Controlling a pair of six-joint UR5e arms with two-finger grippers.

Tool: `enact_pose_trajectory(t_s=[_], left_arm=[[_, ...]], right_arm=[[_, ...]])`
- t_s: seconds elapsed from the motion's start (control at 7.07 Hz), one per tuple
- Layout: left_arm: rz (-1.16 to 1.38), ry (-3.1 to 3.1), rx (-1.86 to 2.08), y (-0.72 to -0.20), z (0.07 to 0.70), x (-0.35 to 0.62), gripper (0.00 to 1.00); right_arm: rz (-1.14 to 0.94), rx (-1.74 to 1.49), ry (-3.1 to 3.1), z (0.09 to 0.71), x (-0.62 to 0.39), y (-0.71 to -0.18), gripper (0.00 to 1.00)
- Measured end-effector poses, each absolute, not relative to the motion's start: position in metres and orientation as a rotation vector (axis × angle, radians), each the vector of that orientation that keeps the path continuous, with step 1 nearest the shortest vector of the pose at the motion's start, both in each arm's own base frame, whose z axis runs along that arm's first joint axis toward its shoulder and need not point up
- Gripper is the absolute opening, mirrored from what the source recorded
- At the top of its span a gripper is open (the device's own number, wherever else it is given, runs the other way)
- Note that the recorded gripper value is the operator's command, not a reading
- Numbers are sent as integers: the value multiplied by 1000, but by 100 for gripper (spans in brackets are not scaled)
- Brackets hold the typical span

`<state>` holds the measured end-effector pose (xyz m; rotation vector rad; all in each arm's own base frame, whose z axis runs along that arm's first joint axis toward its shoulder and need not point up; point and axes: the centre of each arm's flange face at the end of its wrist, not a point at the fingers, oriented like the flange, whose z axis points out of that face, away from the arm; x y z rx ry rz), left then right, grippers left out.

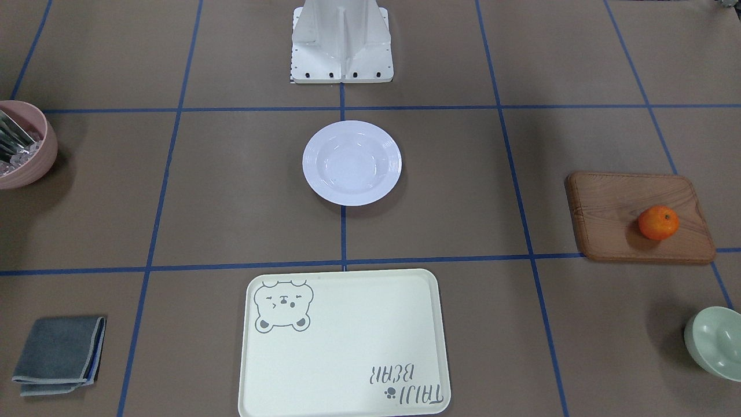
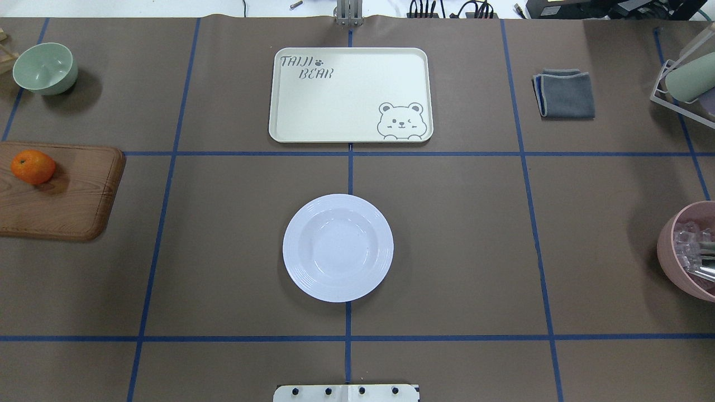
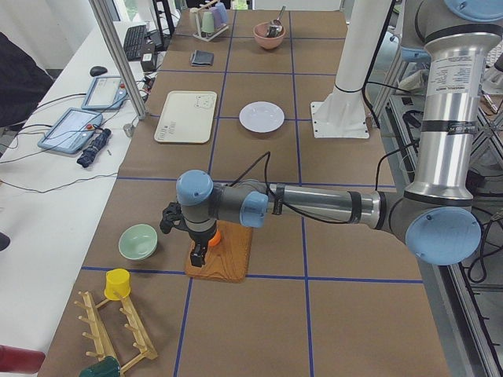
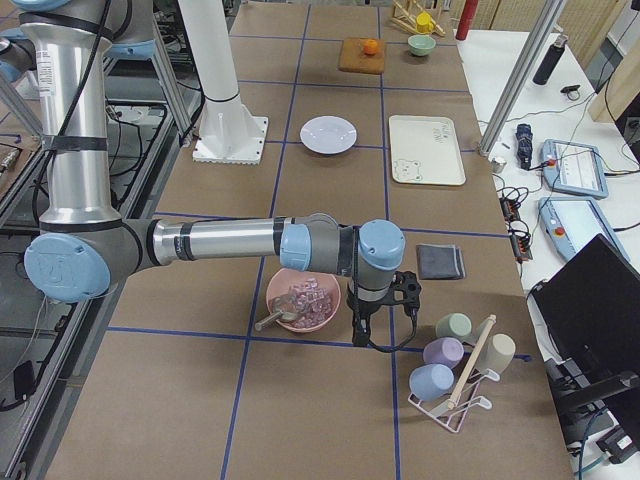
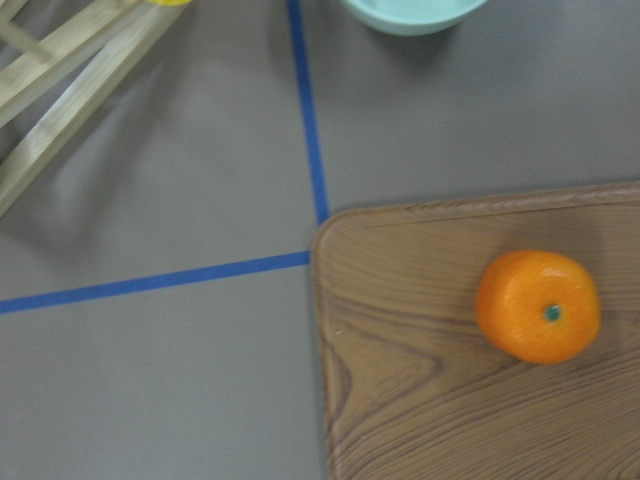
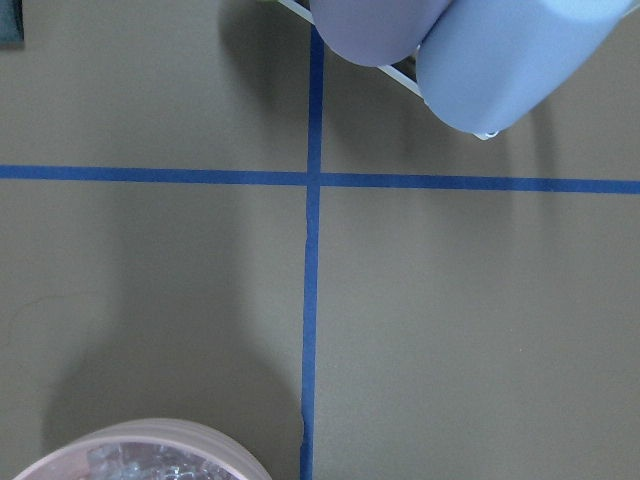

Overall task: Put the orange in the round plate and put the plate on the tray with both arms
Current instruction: 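Lower the left gripper over the orange on the wooden tray, then close the left gripper on the orange and lift it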

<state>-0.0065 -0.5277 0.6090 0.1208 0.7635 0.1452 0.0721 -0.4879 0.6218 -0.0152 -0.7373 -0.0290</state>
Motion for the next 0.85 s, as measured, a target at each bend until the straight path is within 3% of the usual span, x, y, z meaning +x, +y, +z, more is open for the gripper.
enact_pose_trajectory(t_s=[0.85], left_arm=[[7, 804, 42, -547, 626, 132, 98]], right_arm=[[-47, 17, -699, 605, 72, -501, 100]])
